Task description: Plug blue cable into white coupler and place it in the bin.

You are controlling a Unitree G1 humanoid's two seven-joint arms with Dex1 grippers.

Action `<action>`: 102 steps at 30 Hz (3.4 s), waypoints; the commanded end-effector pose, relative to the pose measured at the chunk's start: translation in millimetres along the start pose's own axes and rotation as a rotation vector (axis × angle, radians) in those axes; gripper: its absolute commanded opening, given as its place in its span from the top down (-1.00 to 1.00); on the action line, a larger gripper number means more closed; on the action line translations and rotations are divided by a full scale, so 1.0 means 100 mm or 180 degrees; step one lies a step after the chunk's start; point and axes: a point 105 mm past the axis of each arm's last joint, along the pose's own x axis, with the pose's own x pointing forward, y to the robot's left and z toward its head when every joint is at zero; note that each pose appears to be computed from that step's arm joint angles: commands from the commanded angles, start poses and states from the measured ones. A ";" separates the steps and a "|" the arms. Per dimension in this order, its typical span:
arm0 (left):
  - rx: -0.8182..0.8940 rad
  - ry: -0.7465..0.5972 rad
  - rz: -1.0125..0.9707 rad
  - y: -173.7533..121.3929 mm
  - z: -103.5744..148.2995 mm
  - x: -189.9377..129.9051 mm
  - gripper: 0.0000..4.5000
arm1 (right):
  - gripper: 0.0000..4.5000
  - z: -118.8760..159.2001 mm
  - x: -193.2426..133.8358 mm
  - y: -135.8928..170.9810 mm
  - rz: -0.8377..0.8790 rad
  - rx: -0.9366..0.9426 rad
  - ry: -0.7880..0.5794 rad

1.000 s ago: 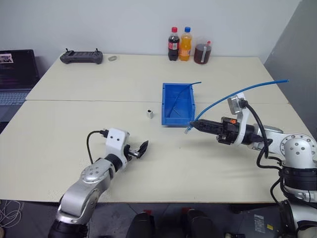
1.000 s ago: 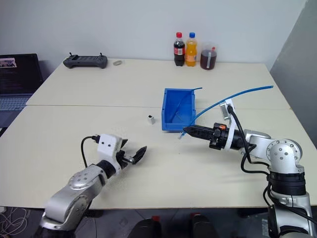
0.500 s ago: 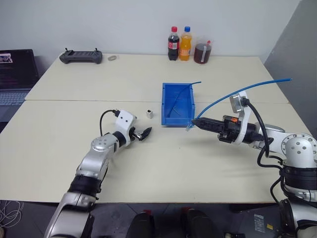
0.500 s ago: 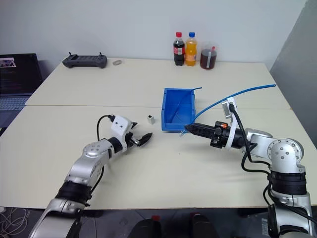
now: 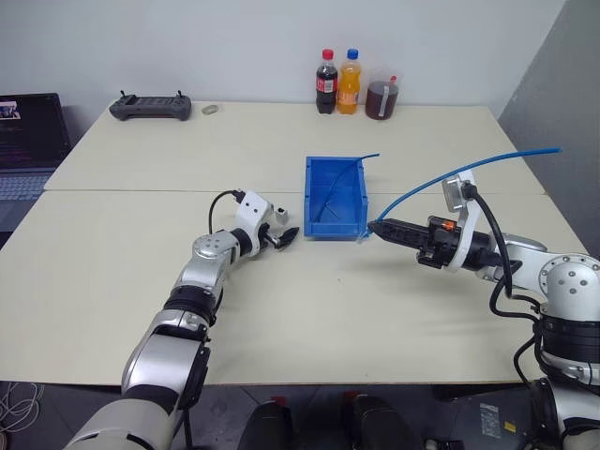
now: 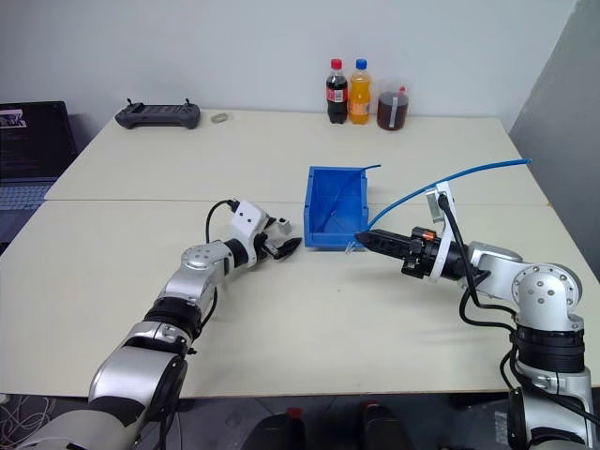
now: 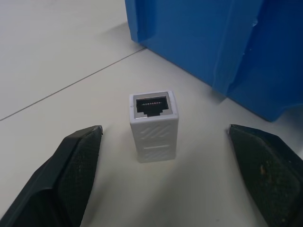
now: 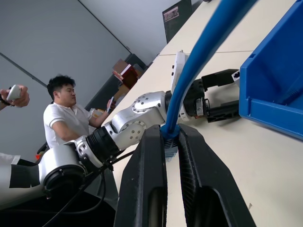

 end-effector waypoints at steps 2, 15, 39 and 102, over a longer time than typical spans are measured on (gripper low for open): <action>0.0027 -0.0113 0.0161 0.13 0.10 -0.02 -0.52 | 0.96 0.09 -0.04 0.10 0.0051 -0.0126 -0.0118; 0.0047 -0.0107 0.0153 0.16 0.16 0.02 0.58 | 0.96 0.05 0.00 0.08 0.0047 -0.0051 -0.0151; 0.0496 -0.0027 -0.1999 -0.85 0.06 -1.05 0.65 | 0.96 -0.11 0.38 0.37 0.0417 -0.0896 0.0415; 0.0729 -0.0180 -0.2603 -1.21 -0.08 -0.78 0.65 | 0.96 -1.10 0.71 -0.20 0.0769 -0.2649 0.1393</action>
